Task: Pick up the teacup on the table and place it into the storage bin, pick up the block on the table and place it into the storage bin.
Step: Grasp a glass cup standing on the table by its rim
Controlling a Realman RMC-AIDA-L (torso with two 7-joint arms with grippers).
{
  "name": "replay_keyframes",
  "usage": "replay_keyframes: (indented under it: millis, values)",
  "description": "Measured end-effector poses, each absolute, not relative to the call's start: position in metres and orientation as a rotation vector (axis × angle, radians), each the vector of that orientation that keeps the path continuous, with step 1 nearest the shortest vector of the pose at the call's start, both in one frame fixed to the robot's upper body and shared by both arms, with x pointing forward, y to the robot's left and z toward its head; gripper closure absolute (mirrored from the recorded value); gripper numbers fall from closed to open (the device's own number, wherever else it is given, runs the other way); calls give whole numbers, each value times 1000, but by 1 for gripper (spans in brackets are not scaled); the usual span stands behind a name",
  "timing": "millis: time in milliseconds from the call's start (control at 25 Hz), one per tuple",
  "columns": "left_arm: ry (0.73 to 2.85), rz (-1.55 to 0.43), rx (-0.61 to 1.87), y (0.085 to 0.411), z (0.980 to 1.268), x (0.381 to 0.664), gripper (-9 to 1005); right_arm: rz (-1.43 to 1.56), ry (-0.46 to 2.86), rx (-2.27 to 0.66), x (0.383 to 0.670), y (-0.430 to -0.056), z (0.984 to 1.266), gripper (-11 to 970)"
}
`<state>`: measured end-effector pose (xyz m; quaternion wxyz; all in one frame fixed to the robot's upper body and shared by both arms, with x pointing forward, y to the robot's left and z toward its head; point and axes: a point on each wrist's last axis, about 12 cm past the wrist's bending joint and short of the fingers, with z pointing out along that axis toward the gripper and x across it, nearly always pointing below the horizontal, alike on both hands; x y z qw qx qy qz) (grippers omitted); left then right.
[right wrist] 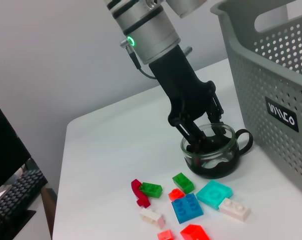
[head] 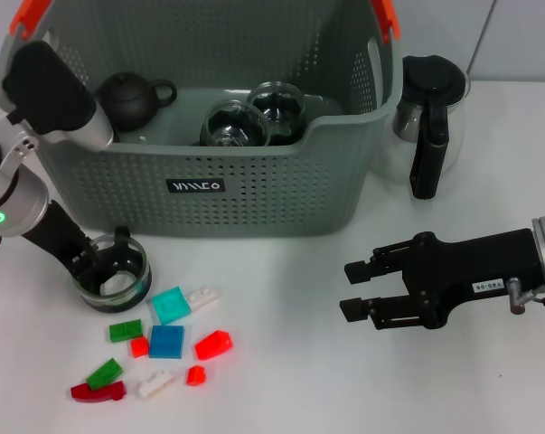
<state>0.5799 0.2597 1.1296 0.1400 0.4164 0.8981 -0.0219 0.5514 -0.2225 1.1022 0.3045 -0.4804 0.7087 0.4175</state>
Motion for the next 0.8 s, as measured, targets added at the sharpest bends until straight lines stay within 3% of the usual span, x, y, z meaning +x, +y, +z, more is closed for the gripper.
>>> replay_keyframes:
  millis: [800]
  values:
    - [2605,-56,1173,259,1132,583,665,1107,1878,-1272,551,-222,1102,393]
